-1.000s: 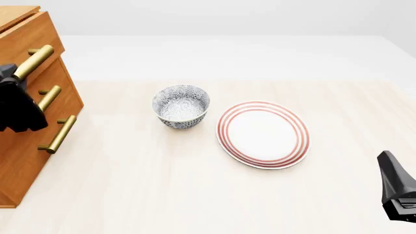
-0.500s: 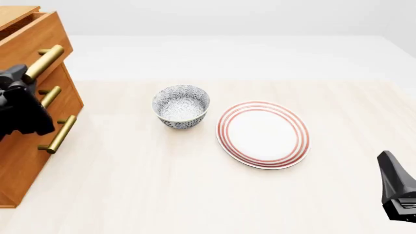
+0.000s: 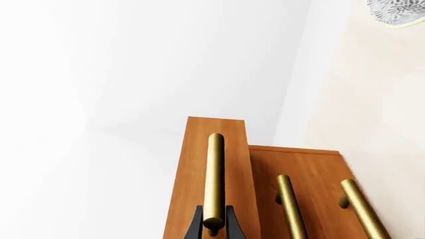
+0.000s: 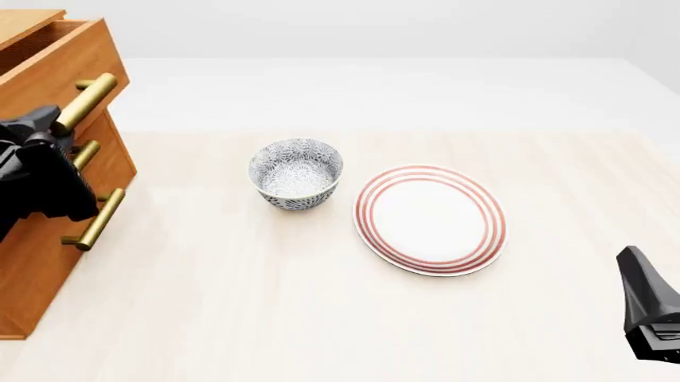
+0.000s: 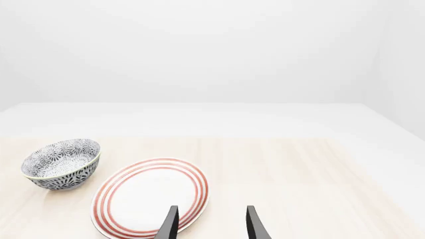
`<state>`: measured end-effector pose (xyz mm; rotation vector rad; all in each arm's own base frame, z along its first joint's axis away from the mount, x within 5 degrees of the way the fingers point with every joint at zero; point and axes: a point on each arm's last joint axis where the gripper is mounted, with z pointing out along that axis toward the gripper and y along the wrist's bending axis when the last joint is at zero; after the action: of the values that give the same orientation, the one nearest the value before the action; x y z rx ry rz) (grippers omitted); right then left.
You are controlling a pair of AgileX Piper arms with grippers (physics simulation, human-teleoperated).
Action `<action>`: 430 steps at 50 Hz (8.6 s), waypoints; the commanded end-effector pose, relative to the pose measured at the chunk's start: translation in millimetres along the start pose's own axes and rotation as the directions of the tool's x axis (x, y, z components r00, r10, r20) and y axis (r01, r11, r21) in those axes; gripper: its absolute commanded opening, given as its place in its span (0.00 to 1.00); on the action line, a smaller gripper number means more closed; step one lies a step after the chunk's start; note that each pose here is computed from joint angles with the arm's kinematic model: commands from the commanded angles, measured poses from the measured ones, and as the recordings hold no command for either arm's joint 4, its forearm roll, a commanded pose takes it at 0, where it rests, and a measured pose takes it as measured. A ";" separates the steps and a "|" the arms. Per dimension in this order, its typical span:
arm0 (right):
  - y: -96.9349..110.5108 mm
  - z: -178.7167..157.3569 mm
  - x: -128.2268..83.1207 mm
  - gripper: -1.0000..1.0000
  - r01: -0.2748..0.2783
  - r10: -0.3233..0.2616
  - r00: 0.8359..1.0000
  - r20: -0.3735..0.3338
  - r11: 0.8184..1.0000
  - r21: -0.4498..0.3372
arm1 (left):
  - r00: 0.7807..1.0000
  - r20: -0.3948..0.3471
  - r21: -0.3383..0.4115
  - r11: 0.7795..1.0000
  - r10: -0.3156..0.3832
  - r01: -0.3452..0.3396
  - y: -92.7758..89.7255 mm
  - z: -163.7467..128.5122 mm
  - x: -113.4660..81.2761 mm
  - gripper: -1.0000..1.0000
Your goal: Open the top drawer of the cabinet.
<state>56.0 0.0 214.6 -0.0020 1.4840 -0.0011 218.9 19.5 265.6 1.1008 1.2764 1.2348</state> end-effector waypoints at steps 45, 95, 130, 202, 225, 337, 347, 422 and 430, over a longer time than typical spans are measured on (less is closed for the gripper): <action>0.0 0.1 0.2 1.00 0.000 0.000 1.000 0.000 1.000 0.000 | 0.991 0.131 -0.032 0.999 -0.001 0.005 17.9 -15.0 -29.2 0.00; 0.0 0.0 0.1 1.00 0.000 0.000 1.000 0.000 1.000 0.000 | 0.960 0.269 -0.043 0.995 -0.078 0.093 34.6 -63.7 -45.7 1.00; 0.0 0.0 0.1 1.00 0.000 0.000 1.000 0.000 1.000 0.000 | 0.712 0.159 0.170 0.730 -0.683 0.662 112.8 -106.4 -35.3 1.00; 0.0 0.0 0.1 1.00 0.000 0.000 1.000 0.000 1.000 0.000 | 0.227 -0.385 0.125 0.194 -0.894 0.973 170.7 -40.2 -24.6 1.00; 0.0 0.0 0.1 1.00 0.000 0.000 1.000 0.000 1.000 0.000 | 0.143 -0.494 0.103 0.106 -0.857 0.989 179.3 -27.5 -27.8 1.00; 0.0 0.1 0.2 1.00 0.000 0.000 1.000 0.000 1.000 0.000 | 0.048 -0.681 0.038 0.030 -0.731 0.999 106.8 16.6 -24.4 1.00; 0.0 0.0 0.2 1.00 0.000 0.000 1.000 0.000 1.000 0.000 | 0.067 -0.691 0.101 -0.004 -0.720 0.995 103.7 18.5 -47.0 1.00; 0.0 0.0 0.2 1.00 0.000 0.000 1.000 0.000 1.000 0.000 | 0.201 -0.672 0.318 -0.033 -0.713 0.948 109.5 8.7 -105.1 1.00; 0.0 0.0 0.1 1.00 0.000 0.000 1.000 0.000 1.000 0.000 | 0.204 -0.663 0.338 -0.046 -0.721 0.940 114.5 3.9 -111.5 1.00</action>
<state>56.0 0.0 214.6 -0.0020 1.4840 -0.0012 232.4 -77.3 380.8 0.2221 2.3016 -0.2270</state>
